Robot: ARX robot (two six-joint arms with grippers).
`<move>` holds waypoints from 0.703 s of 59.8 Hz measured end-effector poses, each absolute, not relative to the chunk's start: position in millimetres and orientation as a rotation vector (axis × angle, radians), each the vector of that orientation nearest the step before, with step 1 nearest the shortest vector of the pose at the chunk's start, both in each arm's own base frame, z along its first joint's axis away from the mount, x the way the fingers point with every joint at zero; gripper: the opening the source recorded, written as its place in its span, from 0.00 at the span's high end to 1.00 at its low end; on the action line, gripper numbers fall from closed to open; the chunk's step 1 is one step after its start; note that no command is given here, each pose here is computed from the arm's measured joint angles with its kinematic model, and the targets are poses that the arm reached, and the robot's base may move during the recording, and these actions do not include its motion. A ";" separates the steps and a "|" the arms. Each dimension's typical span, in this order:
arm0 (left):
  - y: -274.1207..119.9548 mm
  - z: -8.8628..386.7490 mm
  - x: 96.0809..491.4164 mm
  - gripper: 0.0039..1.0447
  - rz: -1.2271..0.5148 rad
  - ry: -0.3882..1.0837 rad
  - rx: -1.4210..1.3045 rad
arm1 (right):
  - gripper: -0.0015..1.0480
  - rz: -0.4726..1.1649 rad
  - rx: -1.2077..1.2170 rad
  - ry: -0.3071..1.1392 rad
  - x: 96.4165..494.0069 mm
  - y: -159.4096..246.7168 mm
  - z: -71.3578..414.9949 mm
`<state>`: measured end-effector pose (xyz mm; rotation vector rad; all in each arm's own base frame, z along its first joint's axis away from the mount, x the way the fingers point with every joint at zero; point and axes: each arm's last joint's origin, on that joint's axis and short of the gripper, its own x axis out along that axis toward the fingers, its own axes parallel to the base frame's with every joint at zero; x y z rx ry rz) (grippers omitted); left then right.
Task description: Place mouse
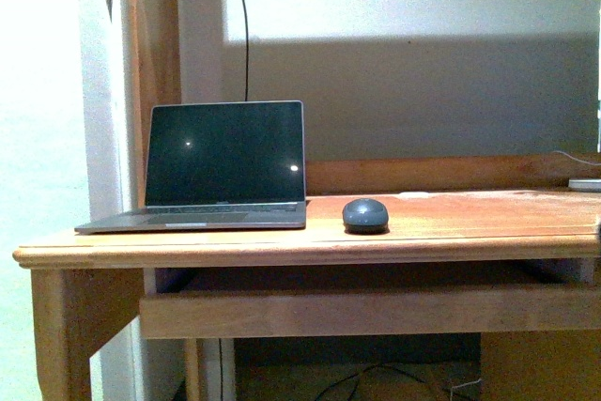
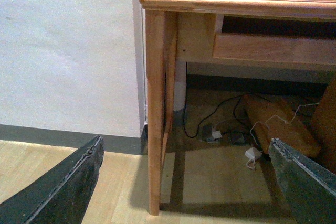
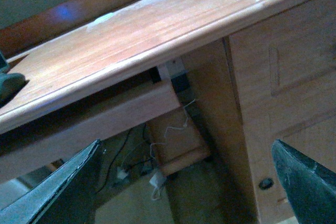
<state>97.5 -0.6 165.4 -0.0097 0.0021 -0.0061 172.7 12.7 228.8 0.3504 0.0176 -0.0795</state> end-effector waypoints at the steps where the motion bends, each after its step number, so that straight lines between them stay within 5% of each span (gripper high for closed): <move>1: -0.6 165.4 97.5 0.07 -0.006 0.002 -0.010 | 0.07 -0.067 0.347 0.020 167.2 13.8 226.1; 17: -0.6 165.4 97.5 0.07 -0.006 0.002 -0.010 | 0.09 0.044 0.304 -0.007 114.3 26.8 223.8; 25: -0.6 165.4 97.5 0.07 -0.006 0.002 -0.010 | 0.36 0.012 0.075 0.008 109.6 21.0 210.9; 42: -0.5 165.4 97.5 0.07 -0.005 0.002 -0.010 | 0.82 0.037 0.013 -0.003 97.6 9.1 194.4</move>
